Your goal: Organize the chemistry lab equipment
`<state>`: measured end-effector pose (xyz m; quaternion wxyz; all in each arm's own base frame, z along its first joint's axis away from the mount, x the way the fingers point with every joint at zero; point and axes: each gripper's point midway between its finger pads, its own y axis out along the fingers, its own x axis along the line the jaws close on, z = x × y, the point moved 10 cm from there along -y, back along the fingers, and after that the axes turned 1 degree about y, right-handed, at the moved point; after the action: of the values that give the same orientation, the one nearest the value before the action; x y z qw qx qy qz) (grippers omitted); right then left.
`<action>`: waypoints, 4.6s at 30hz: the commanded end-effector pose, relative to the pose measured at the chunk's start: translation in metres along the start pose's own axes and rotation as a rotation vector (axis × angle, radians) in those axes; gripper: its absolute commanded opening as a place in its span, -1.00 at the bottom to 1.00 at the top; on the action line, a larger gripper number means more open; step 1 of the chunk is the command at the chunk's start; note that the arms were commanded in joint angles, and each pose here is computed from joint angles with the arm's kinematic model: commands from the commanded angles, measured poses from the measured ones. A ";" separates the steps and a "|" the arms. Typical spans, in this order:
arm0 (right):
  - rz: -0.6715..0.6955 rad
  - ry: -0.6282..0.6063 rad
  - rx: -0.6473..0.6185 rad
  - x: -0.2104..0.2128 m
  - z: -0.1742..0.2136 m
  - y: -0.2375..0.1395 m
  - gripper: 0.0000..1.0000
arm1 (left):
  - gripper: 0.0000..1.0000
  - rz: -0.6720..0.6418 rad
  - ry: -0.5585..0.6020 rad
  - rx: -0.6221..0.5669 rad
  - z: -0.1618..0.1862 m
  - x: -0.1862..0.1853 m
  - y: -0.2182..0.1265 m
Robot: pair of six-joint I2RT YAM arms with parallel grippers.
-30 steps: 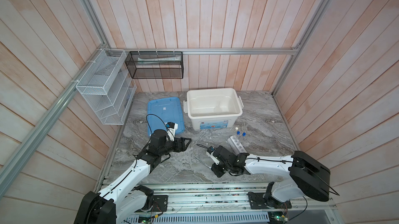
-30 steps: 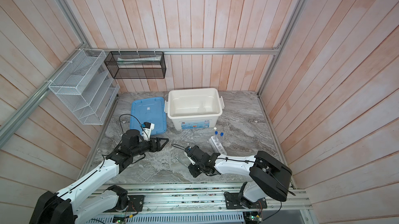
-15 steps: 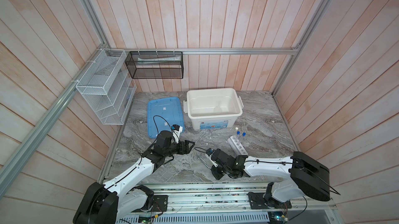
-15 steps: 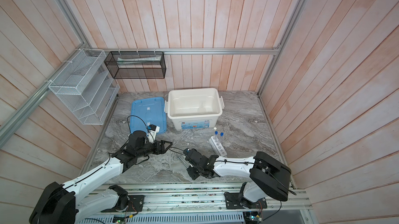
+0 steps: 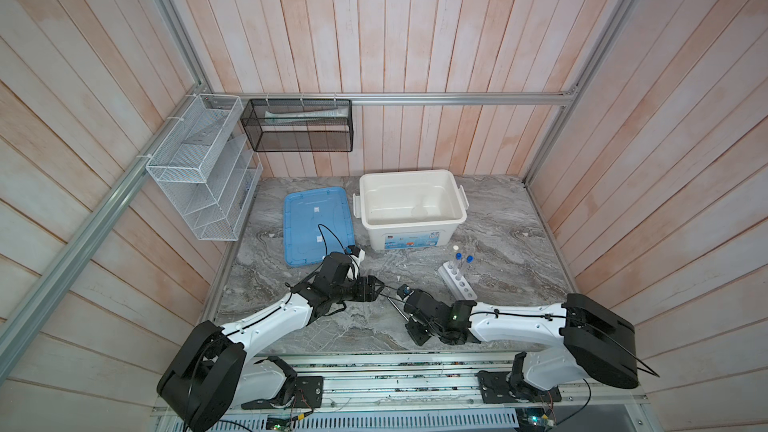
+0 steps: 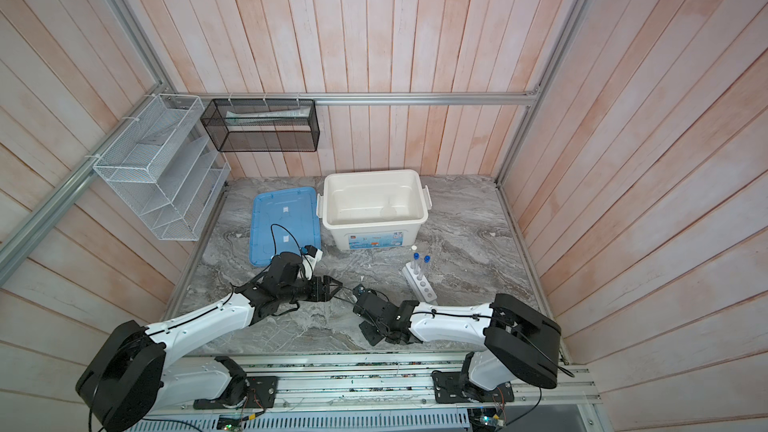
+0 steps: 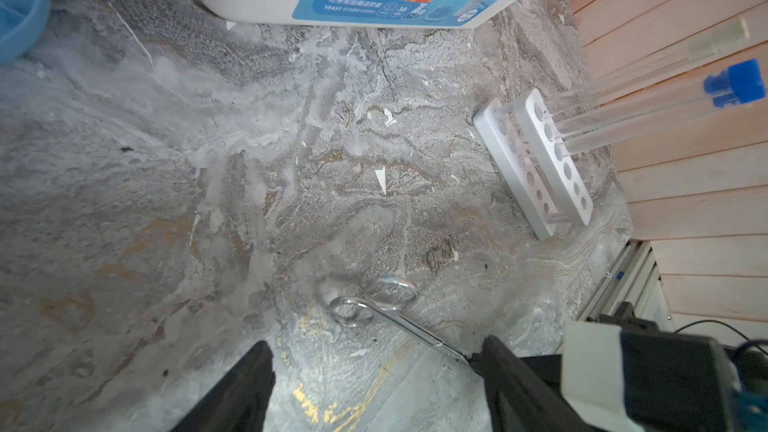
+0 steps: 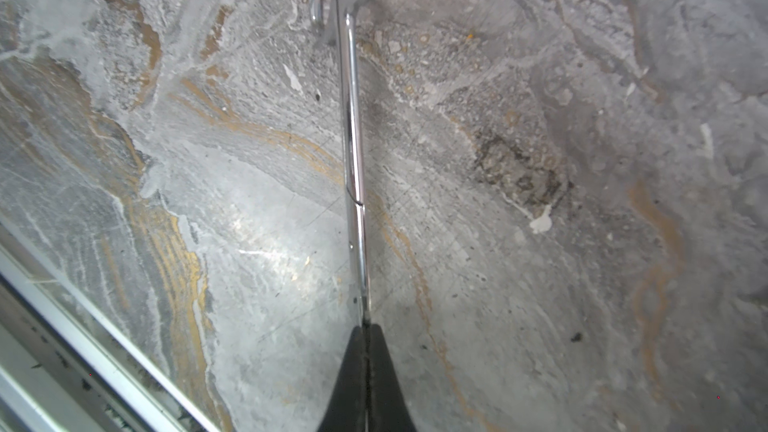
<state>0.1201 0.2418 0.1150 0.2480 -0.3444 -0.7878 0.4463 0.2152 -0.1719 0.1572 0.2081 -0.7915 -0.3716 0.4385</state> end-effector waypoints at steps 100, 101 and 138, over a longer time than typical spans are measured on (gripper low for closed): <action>0.097 0.016 0.036 0.004 0.019 0.014 -0.93 | 0.62 -0.237 -0.324 0.276 -0.023 -0.004 0.067; 0.103 0.012 0.038 0.004 0.019 0.015 -0.93 | 0.63 -0.245 -0.333 0.275 -0.024 -0.003 0.066; 0.222 -0.034 0.002 0.010 0.017 0.015 -0.93 | 0.20 -0.286 -0.405 0.321 -0.022 0.012 0.075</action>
<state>0.1104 0.2556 0.1046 0.1966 -0.4123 -0.7755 0.4358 0.2679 -0.2124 0.1205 0.3032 -0.5938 -0.4359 0.6046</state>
